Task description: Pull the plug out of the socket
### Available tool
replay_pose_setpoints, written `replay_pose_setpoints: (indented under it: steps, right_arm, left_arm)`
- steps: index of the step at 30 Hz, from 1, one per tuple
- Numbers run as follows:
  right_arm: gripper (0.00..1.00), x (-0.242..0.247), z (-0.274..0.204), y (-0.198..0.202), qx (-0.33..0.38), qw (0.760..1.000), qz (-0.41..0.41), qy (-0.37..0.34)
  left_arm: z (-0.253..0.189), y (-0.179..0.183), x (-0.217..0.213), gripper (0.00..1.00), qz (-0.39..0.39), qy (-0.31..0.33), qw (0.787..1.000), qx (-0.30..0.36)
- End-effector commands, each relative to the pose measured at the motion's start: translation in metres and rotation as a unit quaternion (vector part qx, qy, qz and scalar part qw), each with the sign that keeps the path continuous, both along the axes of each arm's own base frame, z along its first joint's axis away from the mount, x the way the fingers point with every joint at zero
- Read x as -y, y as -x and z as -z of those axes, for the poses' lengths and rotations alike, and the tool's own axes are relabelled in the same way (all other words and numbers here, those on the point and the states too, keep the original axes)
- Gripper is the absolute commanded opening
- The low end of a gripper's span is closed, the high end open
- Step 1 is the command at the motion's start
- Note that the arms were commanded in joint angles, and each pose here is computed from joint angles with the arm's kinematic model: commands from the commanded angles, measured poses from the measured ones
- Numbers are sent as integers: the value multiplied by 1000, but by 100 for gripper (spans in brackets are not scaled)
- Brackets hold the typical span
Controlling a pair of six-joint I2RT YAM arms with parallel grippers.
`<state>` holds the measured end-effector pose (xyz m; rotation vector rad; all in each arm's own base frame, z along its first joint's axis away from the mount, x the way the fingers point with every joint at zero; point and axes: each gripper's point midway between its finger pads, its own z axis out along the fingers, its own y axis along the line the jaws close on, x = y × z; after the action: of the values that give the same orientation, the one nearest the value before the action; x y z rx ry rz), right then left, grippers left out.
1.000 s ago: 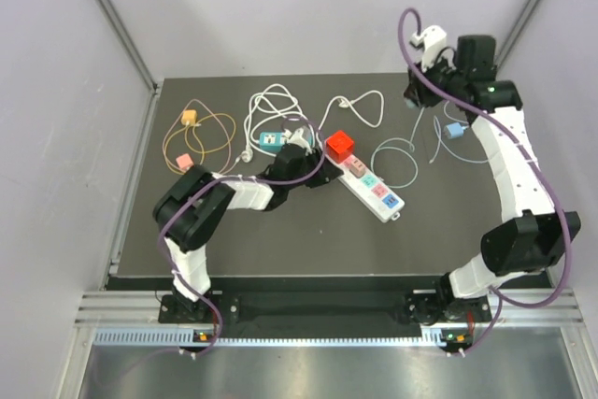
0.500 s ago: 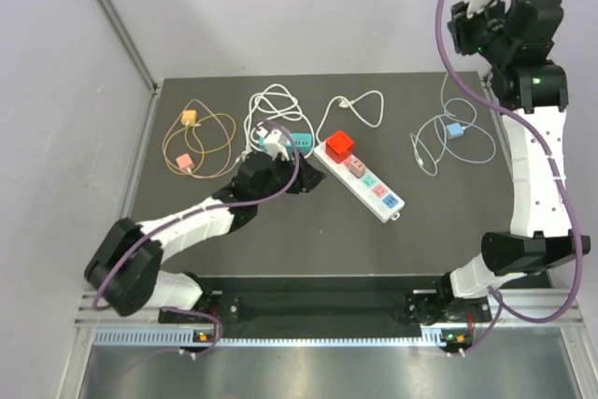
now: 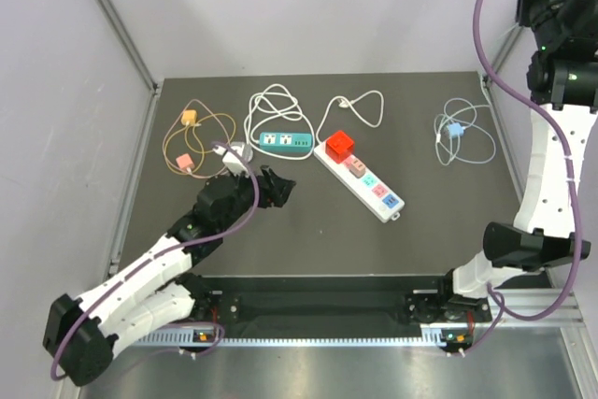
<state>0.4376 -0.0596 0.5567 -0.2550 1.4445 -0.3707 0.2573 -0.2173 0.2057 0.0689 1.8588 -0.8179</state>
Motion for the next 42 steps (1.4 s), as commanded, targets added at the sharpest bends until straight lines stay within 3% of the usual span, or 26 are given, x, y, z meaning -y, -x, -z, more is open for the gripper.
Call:
replay_pose_setpoints:
  steps: [1,8,16,24,28,33,37,40,42]
  right_arm:
    - [0,9,-70,31,108,994,28,15]
    - [0,21,-8,-8,38,998,41,21]
    - [0,9,148,-66,-103,994,-17,-14]
    - [0,5,286,-90,-232,971,-41,-46]
    - [1,17,363,-95,-322,942,-39,-82]
    - [13,22,427,-90,-396,908,-37,-128]
    - [20,24,447,-90,-419,896,-37,-142]
    - [35,29,448,-92,-420,895,-31,-145]
    - [51,32,442,-92,-418,897,-30,-144]
  left_arm:
    - [8,5,-15,81,-22,-10,1000,-4]
    - [24,23,-14,82,-2,12,1000,-28]
    - [17,34,-15,84,12,33,999,-27]
    - [19,46,-13,84,31,50,998,-35]
    - [21,51,-9,84,44,64,996,-41]
    - [24,55,-4,84,56,82,994,-48]
    - [26,58,-4,84,57,91,993,-53]
    - [25,58,-5,84,57,93,993,-52]
    - [26,59,-5,84,58,93,993,-53]
